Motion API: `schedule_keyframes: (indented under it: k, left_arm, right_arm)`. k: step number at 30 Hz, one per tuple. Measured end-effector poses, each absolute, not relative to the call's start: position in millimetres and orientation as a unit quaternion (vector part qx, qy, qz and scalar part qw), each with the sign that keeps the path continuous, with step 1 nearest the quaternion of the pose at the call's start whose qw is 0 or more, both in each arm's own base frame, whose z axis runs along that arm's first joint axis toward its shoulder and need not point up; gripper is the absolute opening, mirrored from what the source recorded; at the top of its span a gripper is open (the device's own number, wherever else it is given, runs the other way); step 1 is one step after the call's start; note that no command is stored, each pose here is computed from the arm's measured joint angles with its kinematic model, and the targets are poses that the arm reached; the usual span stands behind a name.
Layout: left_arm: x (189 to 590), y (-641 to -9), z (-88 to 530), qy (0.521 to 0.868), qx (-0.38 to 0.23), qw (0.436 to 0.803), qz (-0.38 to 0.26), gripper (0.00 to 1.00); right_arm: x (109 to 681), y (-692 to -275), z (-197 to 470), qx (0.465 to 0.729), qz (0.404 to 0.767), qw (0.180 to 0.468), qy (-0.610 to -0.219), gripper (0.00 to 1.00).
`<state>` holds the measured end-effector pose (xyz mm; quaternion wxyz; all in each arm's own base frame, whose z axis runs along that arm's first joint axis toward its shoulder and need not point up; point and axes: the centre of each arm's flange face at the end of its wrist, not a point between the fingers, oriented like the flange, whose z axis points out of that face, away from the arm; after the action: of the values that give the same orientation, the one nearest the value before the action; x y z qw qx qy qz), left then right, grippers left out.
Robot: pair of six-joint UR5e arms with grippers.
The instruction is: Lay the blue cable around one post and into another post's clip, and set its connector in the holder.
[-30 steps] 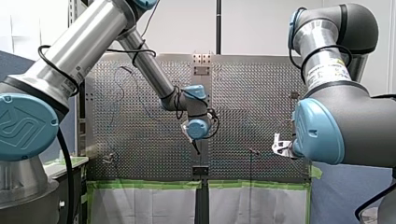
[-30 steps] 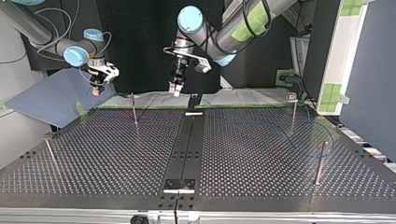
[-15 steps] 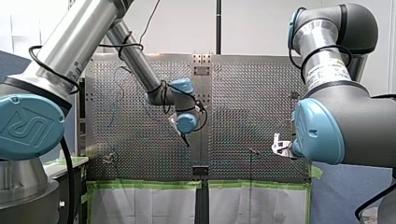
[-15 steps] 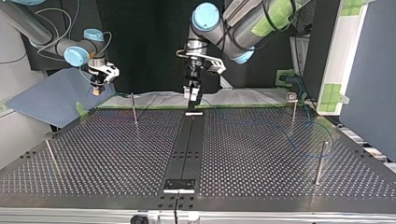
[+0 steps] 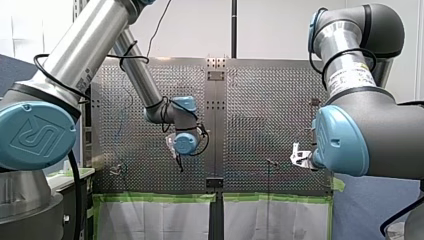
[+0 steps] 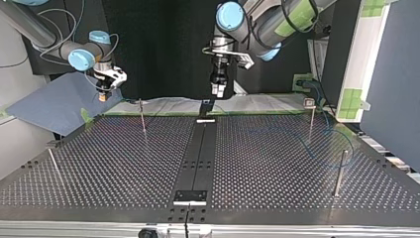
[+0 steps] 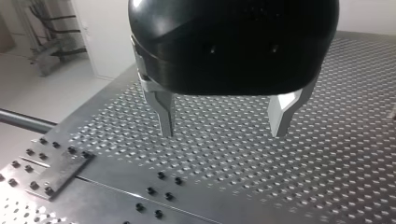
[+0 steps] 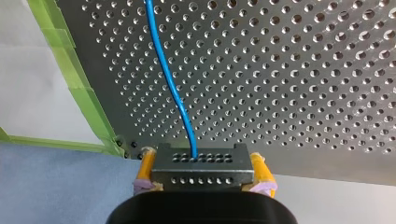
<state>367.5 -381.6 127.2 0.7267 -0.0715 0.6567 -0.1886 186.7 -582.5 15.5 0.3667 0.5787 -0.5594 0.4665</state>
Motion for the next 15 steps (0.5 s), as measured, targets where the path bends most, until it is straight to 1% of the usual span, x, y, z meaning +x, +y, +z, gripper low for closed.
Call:
schedule_keyframes:
  k: [7,15]
  left_arm:
    - [348.8,-370.6,110.7,0.673,-0.046,0.716,-0.179,1.00]
    - [320.7,-358.2,89.6,0.697,0.005,0.695,-0.175,1.00]
  right_arm:
    - [187.6,-582.2,15.5,0.579,0.467,0.367,-0.559,0.00]
    - [187.8,-582.3,15.5,0.579,0.467,0.367,-0.558,0.00]
